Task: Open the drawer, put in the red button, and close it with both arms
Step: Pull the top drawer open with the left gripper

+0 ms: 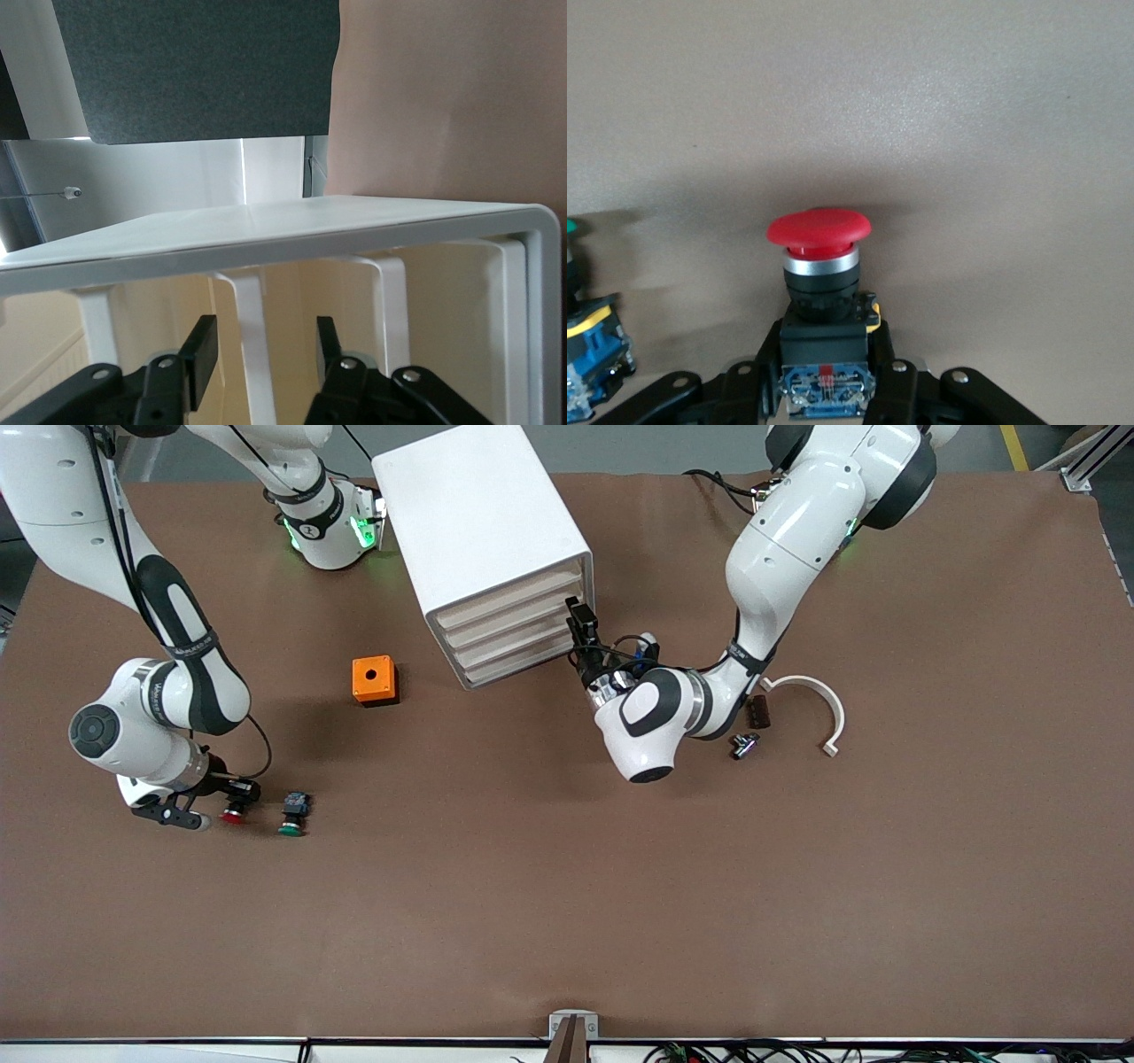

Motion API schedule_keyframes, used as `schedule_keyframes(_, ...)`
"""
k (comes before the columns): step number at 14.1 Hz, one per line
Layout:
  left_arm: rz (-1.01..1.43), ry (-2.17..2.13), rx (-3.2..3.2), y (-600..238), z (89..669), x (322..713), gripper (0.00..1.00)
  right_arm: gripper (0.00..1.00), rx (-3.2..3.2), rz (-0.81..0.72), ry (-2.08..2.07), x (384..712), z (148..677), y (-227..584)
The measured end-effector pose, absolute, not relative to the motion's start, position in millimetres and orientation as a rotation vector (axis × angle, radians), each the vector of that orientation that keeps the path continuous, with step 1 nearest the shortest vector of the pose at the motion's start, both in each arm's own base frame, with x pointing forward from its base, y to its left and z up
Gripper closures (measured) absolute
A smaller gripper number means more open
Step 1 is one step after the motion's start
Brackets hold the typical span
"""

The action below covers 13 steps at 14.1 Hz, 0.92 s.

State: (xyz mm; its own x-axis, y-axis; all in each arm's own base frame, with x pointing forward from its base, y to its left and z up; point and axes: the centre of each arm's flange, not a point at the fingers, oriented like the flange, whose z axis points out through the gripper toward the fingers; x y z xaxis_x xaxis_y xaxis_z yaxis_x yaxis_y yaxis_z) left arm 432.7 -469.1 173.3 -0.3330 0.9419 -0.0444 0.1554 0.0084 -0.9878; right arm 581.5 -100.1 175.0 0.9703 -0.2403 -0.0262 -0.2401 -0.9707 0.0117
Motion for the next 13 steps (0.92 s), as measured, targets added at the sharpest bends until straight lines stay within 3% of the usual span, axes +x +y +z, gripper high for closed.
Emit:
schedule_keyframes(5, 1.373, -1.536, -1.176, -486.6, 170.9, 412.3, 0.50, 0.59, 3.111, -0.048, -0.378, 581.7, 175.7, -99.4)
schedule_keyframes(9, 1.370, -1.525, -1.186, -491.6, 171.1, 406.5, 0.59, 0.59, 3.111, -0.048, -0.378, 581.8, 175.8, -99.4)
schedule_keyframes(10, 1.371, -1.523, -1.189, -491.9, 171.1, 406.1, 0.66, 0.59, 3.111, -0.048, -0.378, 581.8, 175.9, -99.4)
schedule_keyframes(11, 1.371, -1.522, -1.191, -492.4, 171.1, 405.5, 0.66, 0.59, 3.111, -0.048, -0.378, 581.9, 175.9, -99.4)
schedule_keyframes(13, 1.375, -1.517, -1.193, -493.2, 171.7, 404.6, 0.82, 0.59, 3.111, -0.048, -0.378, 582.0, 176.0, -99.4)
